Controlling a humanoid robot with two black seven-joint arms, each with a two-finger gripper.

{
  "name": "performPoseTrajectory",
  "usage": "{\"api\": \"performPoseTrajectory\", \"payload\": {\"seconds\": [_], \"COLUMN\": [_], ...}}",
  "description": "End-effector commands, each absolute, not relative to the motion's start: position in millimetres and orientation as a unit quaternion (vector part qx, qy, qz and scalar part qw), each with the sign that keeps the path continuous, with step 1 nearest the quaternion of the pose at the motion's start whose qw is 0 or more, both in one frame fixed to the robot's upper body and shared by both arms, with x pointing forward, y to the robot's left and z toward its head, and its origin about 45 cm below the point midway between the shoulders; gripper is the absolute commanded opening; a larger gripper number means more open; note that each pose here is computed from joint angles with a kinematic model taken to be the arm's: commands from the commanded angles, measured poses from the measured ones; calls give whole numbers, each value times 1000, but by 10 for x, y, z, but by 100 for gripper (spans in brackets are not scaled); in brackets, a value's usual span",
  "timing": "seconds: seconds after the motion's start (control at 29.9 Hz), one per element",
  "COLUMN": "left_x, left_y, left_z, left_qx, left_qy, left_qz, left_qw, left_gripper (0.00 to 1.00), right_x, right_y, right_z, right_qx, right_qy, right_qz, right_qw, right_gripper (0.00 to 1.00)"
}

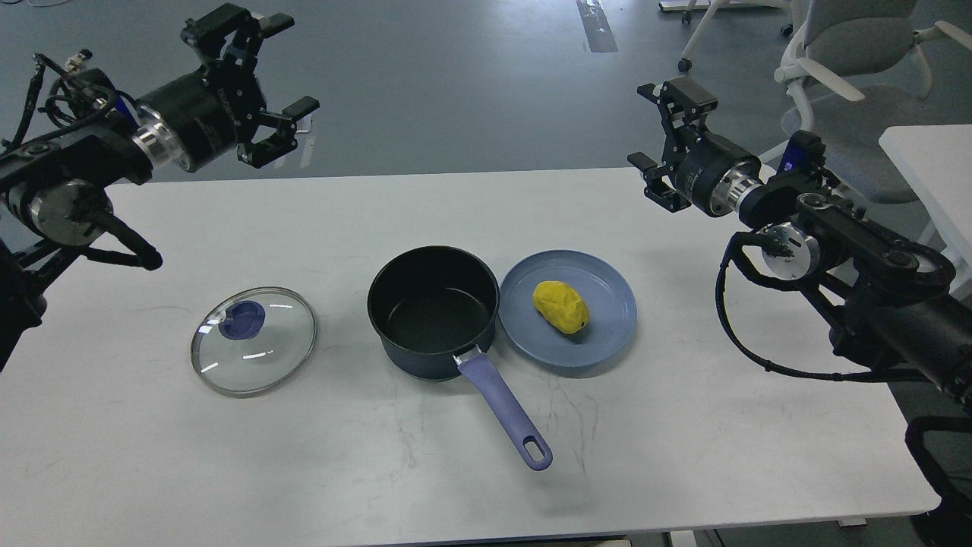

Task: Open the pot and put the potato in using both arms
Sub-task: 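Raise the left gripper away from the lid, then reach the right gripper down and grasp the yellow potato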

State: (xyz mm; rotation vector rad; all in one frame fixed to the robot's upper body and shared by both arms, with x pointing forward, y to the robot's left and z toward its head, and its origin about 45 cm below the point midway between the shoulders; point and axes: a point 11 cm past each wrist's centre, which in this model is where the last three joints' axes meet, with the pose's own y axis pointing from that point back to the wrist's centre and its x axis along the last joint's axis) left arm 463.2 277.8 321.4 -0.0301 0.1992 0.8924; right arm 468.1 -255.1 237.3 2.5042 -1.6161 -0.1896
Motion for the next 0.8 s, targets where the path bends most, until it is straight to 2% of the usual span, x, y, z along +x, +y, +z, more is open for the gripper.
{"api": "performPoseTrajectory", "payload": {"seconds": [0.0, 0.17, 0.3, 0.6, 0.77], "left_x": [4633, 4643, 4595, 4550, 4524], "left_y": [2613, 2595, 2679, 2711, 2705], "left_z": [3172, 3171, 3053, 2950, 2878], "left_qx": [-9, -29, -31, -31, -30], "left_qy": [121, 129, 142, 152, 159], "left_qz": [412, 418, 421, 422, 422], "left_qw": [903, 899, 895, 893, 892], "left_gripper": [98, 98, 98, 98, 98], "right_x": [4639, 4620, 4638, 4427, 4314], "right_y": [-2476, -2405, -2530, -2489, -2436], "right_z": [2333, 2407, 2541, 2171, 1955], "right_qx": [845, 854, 853, 824, 817], "right_qy": [-524, -509, -493, -366, -307], "right_qz": [-38, -10, 92, 306, 337], "right_qw": [99, 102, 146, 306, 354], "right_gripper": [100, 100, 100, 99, 99]}}
